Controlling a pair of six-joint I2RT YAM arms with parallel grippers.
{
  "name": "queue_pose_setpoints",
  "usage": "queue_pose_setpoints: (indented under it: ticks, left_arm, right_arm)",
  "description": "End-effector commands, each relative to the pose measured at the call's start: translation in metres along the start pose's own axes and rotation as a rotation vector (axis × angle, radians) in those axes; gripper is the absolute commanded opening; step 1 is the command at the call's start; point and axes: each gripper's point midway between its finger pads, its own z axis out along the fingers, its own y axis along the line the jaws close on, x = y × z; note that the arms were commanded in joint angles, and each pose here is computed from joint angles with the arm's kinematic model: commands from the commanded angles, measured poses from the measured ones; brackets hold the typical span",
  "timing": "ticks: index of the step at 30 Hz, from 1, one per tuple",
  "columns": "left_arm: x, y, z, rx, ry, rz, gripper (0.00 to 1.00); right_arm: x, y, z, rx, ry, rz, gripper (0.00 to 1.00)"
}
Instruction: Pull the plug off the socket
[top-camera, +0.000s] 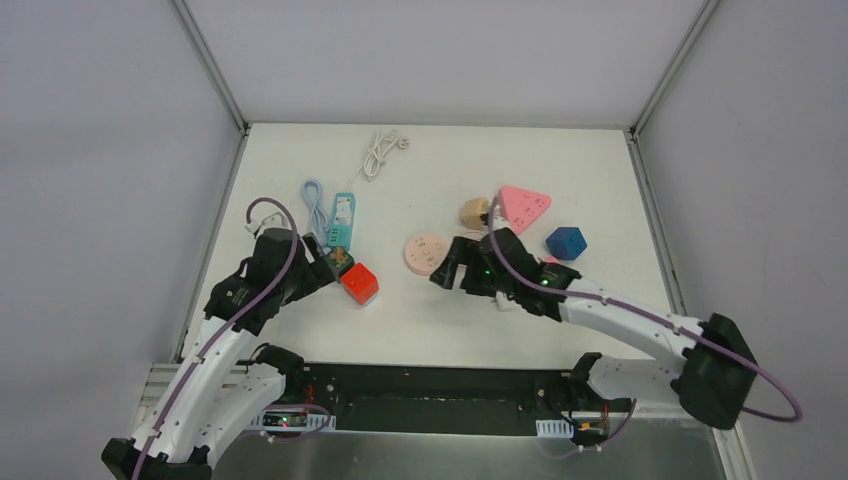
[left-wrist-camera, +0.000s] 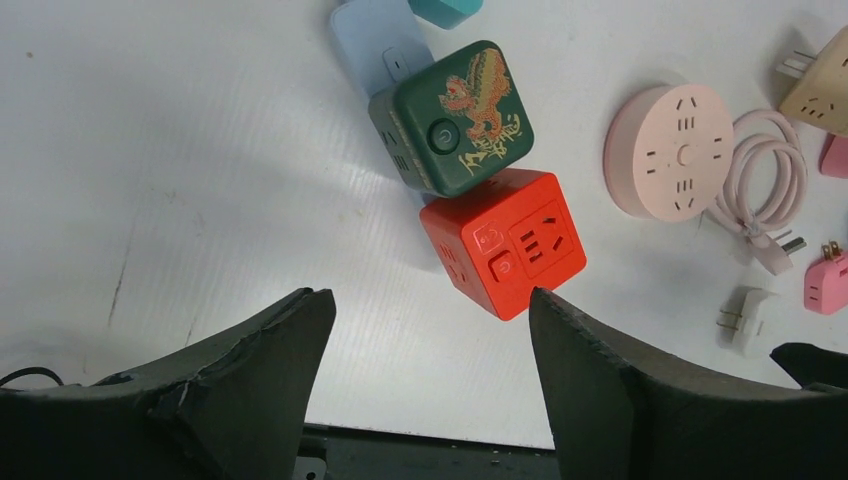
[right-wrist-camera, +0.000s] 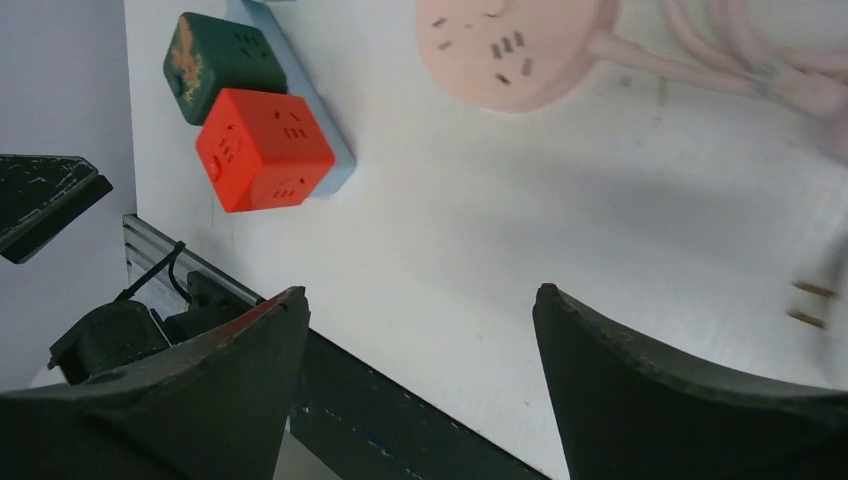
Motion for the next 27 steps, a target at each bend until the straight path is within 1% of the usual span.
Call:
queue_pose_setpoints:
  ticks: [1, 3, 7, 11, 12, 14, 16, 17, 21, 27]
  left_arm:
    - [-0.007, 0.019, -0.009, -0.082, -0.057, -0.021, 0.76]
    - [-0.010, 0.026, -0.011, -0.110, -0.084, -0.036, 0.77]
    - [-0.018, 0.031, -0.011, -0.142, -0.136, -0.072, 0.78]
    - [-0.026, 0.036, -0.014, -0.186, -0.160, -0.073, 0.78]
    - [-0.027, 0.039, -0.015, -0.198, -0.168, -0.072, 0.78]
    - [-0.028, 0.044, -0.017, -0.216, -0.184, -0.074, 0.78]
    - [-0.029, 0.047, -0.020, -0.220, -0.203, -0.083, 0.79]
    - [-0.028, 0.049, -0.020, -0.220, -0.208, -0.086, 0.78]
    - [-0.030, 0.056, -0.026, -0.233, -0.239, -0.100, 0.79]
    - [-0.035, 0.068, -0.035, -0.269, -0.292, -0.116, 0.79]
  right_arm:
    - [-0.020, 0.068, 0.032, -0.049, -0.083, -0.128, 0.85]
    - [-0.011, 0.087, 0.051, -0.041, -0.062, -0.200, 0.86]
    - [0.006, 0.111, 0.083, -0.017, -0.021, -0.325, 0.86]
    - [0.021, 0.127, 0.106, -0.085, 0.012, -0.357, 0.86]
    - [0.017, 0.135, 0.109, -0.107, -0.005, -0.352, 0.86]
    - [0.021, 0.135, 0.122, -0.092, 0.007, -0.356, 0.86]
    - [0.024, 0.142, 0.129, -0.107, 0.030, -0.392, 0.87]
    - [0.027, 0.139, 0.133, -0.087, 0.046, -0.404, 0.86]
    - [0.028, 0.141, 0.145, -0.081, 0.041, -0.436, 0.86]
    - [0.036, 0.143, 0.163, -0.104, 0.067, -0.543, 0.85]
